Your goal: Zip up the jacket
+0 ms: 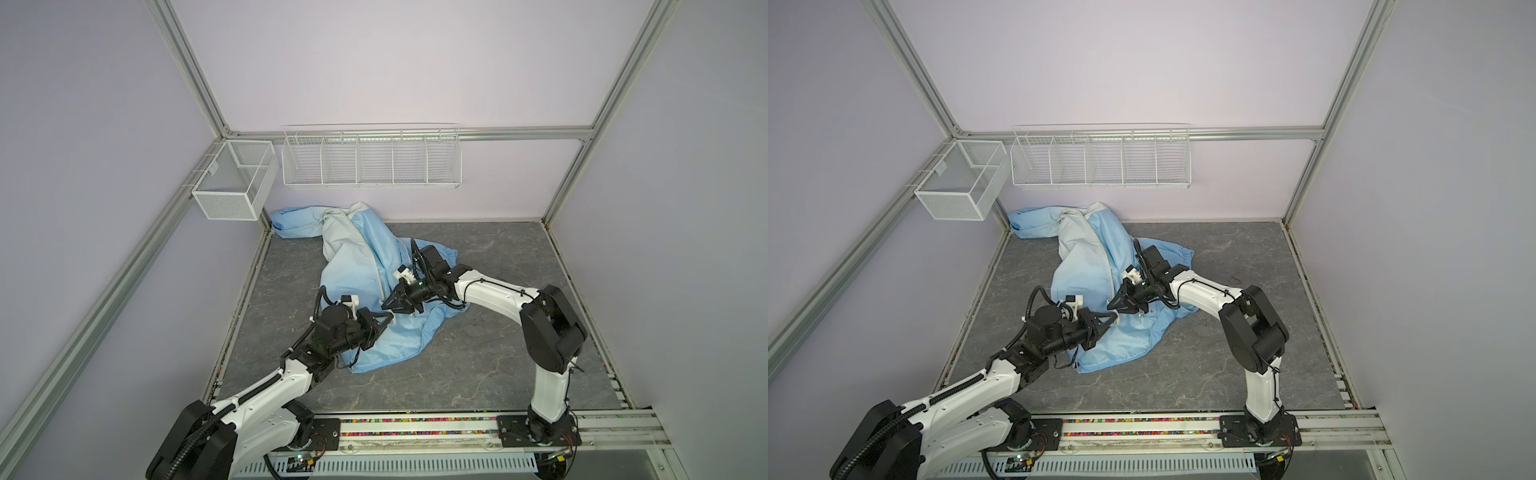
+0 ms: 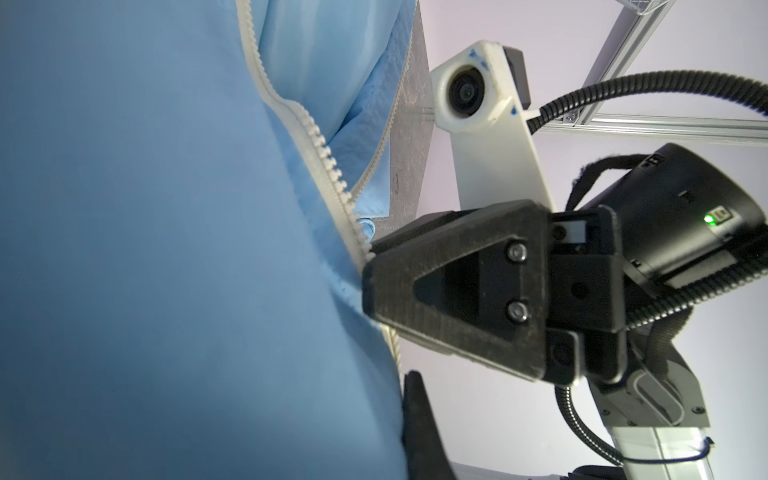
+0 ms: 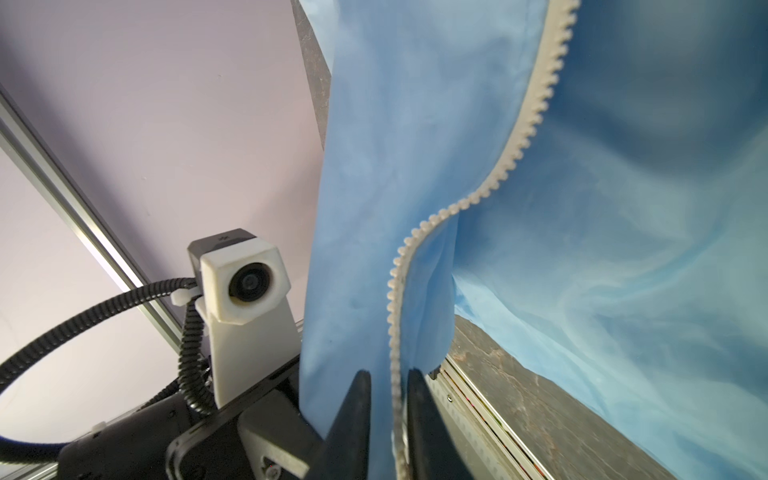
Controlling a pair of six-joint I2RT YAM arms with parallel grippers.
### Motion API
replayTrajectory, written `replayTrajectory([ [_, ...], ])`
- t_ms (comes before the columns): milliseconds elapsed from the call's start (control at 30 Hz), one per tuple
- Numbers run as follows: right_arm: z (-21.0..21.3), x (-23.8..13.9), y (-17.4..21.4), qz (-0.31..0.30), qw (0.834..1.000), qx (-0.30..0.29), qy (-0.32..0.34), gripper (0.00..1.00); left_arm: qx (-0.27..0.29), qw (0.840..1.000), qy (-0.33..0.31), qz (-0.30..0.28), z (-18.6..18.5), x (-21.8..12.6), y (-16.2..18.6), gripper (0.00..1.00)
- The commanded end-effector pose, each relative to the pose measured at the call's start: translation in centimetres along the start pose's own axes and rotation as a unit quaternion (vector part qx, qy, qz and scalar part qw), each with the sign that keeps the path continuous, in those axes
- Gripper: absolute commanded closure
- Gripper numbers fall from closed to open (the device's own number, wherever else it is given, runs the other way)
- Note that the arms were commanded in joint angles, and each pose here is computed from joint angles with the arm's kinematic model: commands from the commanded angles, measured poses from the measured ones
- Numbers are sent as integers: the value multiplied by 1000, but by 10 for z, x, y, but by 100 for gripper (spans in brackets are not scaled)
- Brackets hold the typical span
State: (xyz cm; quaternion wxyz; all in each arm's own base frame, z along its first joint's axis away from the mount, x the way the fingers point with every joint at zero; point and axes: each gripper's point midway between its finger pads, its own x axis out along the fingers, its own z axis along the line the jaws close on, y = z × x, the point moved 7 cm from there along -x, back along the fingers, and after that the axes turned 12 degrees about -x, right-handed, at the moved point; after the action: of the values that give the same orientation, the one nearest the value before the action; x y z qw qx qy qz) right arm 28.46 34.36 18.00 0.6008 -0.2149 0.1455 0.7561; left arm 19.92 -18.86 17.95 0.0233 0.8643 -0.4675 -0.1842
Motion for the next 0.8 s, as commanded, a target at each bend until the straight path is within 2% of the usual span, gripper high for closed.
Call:
replayTrajectory([
  [0,18,-5,2,-5,1000,-10,-27,88,6,1000,10,-2,-3,1,0,100],
  [67,18,-5,2,-4,1000,-13,-28,93,6,1000,9,0,-4,2,0,100],
  [133,18,-7,2,-6,999,-15,-27,93,6,1000,5,4,-3,3,1,97],
  [200,17,-9,2,-8,1000,-19,-23,92,5,1000,-1,7,-2,2,2,75],
  [233,16,-11,2,-9,1000,-21,-21,93,5,1000,-3,8,-2,2,2,70],
  [300,15,-14,2,-10,999,-29,-16,93,5,1000,-8,8,-1,1,3,61],
  [433,11,-18,4,-5,999,-50,0,92,8,1000,-21,6,1,-2,3,52],
  [533,4,-19,6,1,998,-62,21,93,7,1000,-27,8,2,-2,4,48],
  [667,-4,-18,9,4,997,-72,36,92,4,1000,-28,8,2,-1,4,48],
  [700,-6,-17,9,5,997,-73,38,92,4,1000,-28,10,1,-1,4,49],
  [767,-8,-16,10,6,996,-75,41,93,5,999,-28,18,-2,1,5,59],
])
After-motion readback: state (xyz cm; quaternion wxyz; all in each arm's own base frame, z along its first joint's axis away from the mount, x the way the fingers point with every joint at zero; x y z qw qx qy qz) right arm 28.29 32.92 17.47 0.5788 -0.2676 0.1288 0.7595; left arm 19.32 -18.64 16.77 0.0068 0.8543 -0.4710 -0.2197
